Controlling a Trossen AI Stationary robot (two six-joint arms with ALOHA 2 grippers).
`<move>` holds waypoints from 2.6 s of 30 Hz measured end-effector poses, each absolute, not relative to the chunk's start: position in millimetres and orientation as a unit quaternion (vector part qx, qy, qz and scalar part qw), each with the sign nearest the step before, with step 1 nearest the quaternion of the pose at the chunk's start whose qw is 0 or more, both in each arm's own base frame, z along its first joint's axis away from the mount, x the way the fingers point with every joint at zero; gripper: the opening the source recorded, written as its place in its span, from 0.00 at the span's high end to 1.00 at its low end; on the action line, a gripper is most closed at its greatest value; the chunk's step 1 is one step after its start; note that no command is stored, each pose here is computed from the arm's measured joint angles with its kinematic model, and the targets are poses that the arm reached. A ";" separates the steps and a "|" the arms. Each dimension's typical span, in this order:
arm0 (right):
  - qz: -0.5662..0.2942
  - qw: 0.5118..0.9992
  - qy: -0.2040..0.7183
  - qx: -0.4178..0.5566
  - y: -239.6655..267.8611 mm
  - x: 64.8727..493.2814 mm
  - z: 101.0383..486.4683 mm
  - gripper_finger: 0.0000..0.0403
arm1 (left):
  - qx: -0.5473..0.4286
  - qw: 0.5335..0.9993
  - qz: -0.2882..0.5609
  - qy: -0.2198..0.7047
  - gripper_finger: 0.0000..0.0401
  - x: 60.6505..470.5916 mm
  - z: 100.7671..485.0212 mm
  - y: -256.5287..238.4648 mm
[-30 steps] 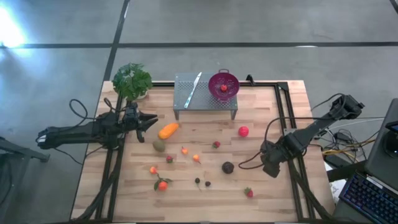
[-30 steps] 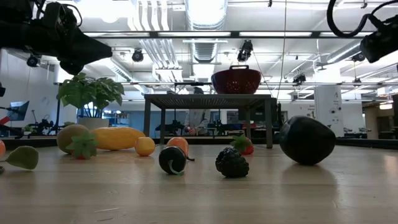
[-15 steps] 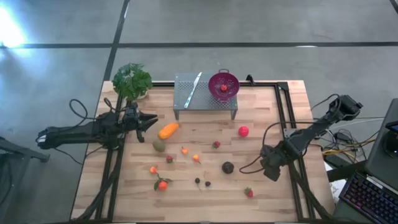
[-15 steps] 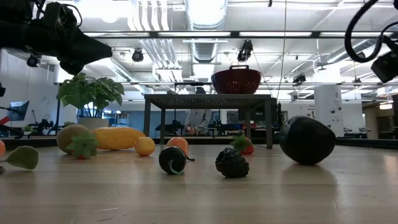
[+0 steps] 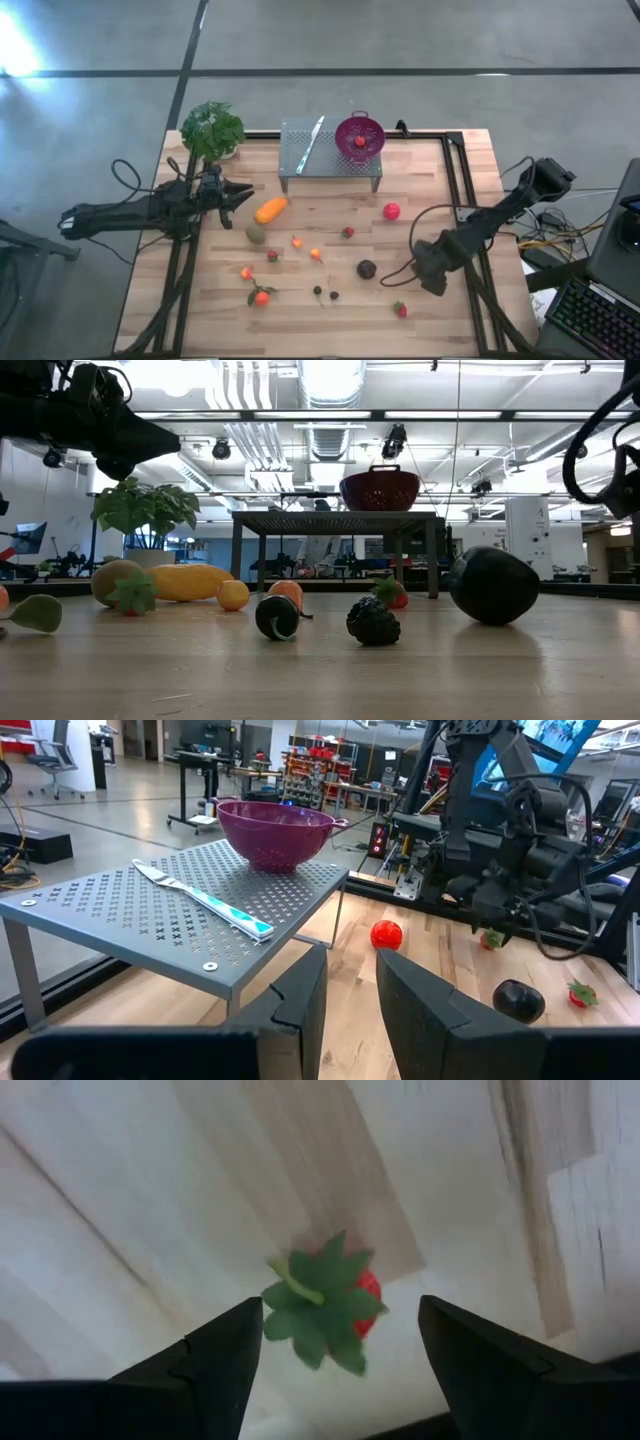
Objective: Pick & Place Fruit
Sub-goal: Put the red strawberry into the violet strainer bowl on the shelf
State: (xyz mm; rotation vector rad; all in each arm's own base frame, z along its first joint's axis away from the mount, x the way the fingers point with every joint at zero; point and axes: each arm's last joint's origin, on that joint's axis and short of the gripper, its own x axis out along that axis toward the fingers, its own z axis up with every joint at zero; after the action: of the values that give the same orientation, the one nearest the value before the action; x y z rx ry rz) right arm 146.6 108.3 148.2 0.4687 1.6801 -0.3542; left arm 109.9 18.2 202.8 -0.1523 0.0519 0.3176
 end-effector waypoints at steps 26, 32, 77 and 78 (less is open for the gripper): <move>-0.135 0.613 0.753 0.197 113.9 152.3 135.3 0.69 | -0.076 0.984 0.158 0.026 0.76 109.9 202.8 18.2; -0.136 0.621 0.747 0.197 114.2 153.5 135.2 0.58 | -0.076 0.984 0.158 0.026 0.76 109.9 202.8 18.2; -0.161 0.639 0.725 0.200 113.2 155.4 134.3 0.71 | -0.076 0.984 0.158 0.026 0.76 109.8 202.8 18.2; -0.161 0.640 0.725 0.200 113.2 155.3 134.2 0.71 | -0.076 0.984 0.158 0.026 0.76 109.9 202.8 18.2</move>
State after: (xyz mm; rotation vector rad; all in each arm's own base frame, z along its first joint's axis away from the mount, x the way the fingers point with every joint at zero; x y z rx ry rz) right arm 155.3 113.2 134.2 0.4553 1.6533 -0.3663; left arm 109.9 18.2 202.8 -0.1525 0.0520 0.3177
